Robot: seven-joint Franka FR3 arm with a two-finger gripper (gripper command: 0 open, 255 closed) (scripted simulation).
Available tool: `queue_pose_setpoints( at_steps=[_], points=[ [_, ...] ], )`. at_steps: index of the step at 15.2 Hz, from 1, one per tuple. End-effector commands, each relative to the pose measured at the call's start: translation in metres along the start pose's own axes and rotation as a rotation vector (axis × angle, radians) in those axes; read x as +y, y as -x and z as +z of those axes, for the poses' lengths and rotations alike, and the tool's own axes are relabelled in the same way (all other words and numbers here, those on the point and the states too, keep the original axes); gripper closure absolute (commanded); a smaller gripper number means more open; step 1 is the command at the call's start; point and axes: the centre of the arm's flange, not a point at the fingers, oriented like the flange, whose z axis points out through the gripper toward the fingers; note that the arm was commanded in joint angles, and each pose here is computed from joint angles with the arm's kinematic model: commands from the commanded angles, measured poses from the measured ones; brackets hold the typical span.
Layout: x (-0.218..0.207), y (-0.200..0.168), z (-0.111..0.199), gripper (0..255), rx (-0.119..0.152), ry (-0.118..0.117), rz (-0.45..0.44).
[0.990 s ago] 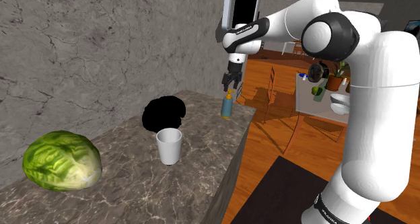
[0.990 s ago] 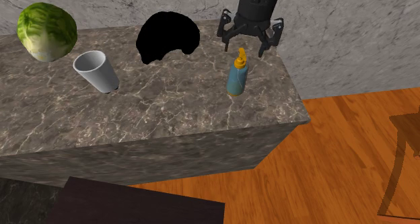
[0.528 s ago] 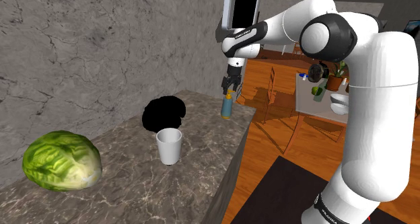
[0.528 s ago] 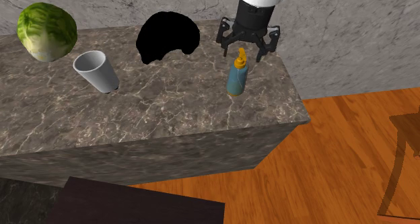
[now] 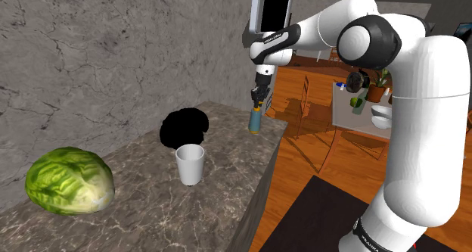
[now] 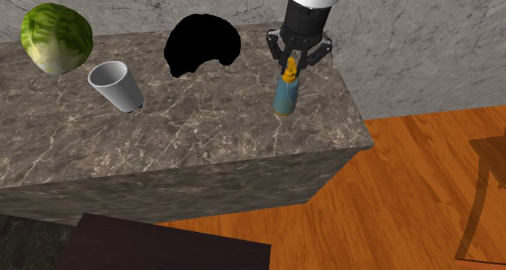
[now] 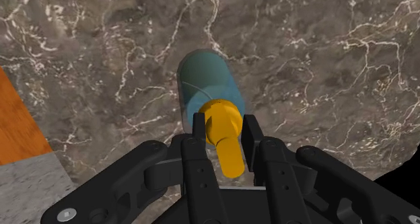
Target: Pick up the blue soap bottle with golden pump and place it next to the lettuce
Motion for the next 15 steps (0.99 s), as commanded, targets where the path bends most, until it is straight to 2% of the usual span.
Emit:
queue_pose_setpoints(
  at_steps=[1, 5, 15],
  points=[
    [0.000, 0.000, 0.001, 255, -0.001, 0.000, 0.000],
    [0.000, 0.000, 0.001, 255, -0.001, 0.000, 0.000],
    [-0.003, -0.001, -0.052, 255, -0.001, 0.000, 0.000]
  ],
)
